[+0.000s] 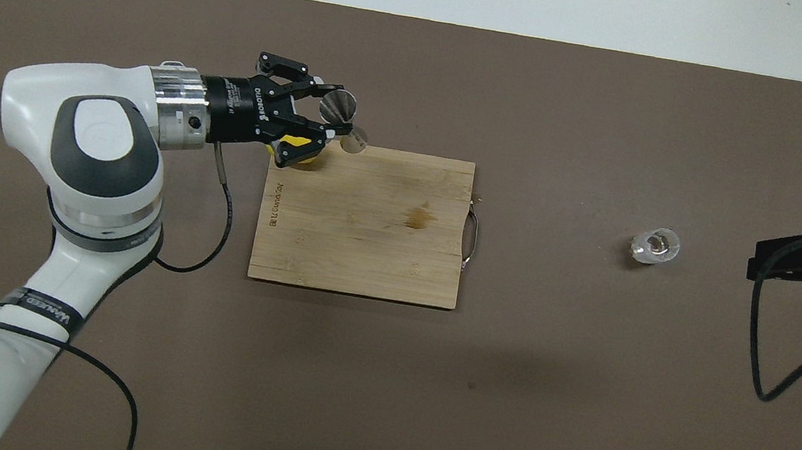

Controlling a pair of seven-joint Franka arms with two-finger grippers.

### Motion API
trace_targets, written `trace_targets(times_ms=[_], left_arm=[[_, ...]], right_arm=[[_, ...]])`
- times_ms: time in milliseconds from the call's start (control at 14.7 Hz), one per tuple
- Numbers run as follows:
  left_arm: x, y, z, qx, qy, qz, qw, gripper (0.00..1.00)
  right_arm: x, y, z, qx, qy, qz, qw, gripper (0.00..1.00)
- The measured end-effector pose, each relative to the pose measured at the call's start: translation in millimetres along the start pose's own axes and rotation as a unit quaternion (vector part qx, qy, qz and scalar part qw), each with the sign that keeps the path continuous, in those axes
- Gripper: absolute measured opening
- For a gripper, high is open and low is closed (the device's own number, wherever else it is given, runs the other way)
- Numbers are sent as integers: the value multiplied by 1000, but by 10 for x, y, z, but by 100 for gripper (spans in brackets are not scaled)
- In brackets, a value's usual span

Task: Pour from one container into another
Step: 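Lift the dark cup with the left gripper and carry it over the board, then lower the cup onto the board with the left gripper while the right gripper rises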

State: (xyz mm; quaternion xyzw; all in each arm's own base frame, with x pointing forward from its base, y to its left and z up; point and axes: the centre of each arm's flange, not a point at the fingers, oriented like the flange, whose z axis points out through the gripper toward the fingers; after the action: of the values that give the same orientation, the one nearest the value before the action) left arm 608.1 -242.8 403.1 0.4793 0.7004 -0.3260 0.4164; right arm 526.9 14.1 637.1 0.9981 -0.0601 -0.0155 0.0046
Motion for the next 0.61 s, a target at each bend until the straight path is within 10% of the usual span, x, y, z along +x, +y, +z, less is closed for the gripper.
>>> trace_targets(times_ms=[611], left_arm=[[235,-800,867,-23,30,-43,998,51]], right_arm=[[-16,72,20,-1,-12,6,1000,100]])
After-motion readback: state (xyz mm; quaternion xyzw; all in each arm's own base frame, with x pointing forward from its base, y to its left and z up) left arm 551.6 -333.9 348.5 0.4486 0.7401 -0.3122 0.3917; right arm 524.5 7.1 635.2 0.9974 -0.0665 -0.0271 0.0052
